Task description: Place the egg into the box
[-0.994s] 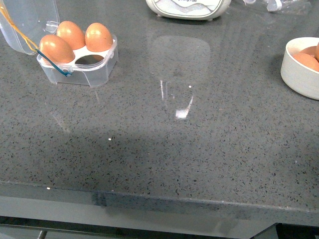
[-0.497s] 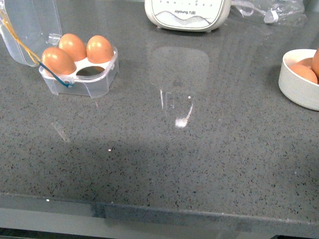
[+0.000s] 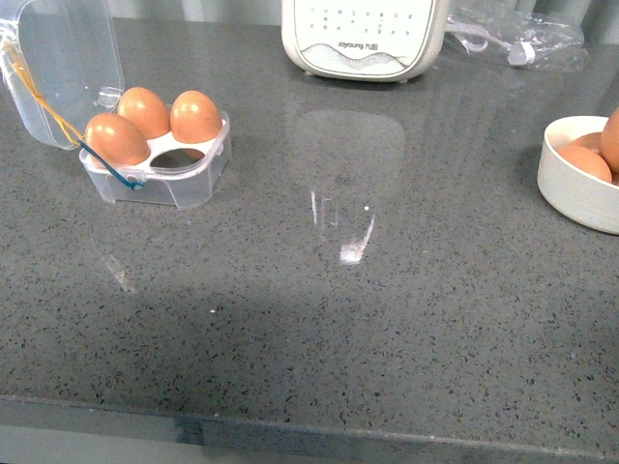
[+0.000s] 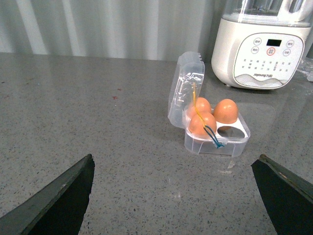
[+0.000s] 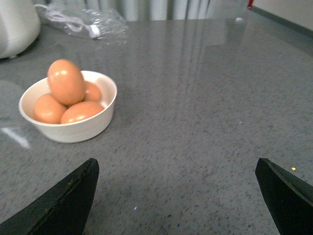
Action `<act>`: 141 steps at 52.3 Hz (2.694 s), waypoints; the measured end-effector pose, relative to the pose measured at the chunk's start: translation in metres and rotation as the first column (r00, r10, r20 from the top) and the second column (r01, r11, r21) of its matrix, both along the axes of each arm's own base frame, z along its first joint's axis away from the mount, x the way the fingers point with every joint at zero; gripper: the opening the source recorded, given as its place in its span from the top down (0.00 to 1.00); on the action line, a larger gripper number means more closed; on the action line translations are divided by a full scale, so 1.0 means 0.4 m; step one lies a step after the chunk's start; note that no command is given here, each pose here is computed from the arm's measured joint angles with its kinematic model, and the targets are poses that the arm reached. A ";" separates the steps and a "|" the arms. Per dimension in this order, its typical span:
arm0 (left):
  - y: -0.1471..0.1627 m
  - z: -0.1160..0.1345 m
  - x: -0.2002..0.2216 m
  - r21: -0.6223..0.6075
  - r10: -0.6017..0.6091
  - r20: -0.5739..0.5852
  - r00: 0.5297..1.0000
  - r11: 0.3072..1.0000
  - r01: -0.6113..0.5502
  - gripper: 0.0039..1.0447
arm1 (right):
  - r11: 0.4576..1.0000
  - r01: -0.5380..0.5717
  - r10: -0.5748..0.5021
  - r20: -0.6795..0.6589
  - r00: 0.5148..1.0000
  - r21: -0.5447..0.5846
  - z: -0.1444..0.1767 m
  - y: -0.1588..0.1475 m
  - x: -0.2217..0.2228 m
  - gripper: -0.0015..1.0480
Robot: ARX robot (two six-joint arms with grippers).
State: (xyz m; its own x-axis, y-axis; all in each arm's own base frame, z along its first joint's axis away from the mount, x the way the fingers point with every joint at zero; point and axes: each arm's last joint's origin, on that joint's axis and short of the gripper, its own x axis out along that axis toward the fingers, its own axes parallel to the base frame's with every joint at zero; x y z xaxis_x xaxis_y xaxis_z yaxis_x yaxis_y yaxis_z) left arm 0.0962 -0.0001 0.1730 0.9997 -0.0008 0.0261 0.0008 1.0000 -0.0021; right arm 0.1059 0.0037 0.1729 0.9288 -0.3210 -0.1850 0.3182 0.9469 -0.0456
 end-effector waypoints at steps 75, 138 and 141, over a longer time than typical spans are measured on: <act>0.000 0.000 0.000 0.000 0.001 0.000 1.000 1.000 -0.001 0.06 | 0.883 -0.432 0.466 -0.253 0.848 0.182 0.084 -0.015 0.505 0.07; 0.000 0.000 0.000 0.000 0.001 0.000 1.000 1.000 -0.001 0.06 | 0.866 -0.455 0.496 -0.250 0.832 0.207 0.010 -0.018 0.506 0.53; 0.000 0.000 0.000 0.000 0.001 0.000 1.000 1.000 -0.001 0.06 | 0.861 -0.469 0.506 -0.233 0.831 0.196 0.026 -0.005 0.501 0.53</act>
State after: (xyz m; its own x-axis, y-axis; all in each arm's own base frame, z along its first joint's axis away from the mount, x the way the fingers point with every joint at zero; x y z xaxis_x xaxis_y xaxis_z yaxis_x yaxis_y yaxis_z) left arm 0.0961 0.0000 0.1730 0.9996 0.0000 0.0265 0.0001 1.0000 -0.0021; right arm 0.3063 0.0015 0.1833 0.8667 0.2033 -0.4555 -0.1939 0.9787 0.0678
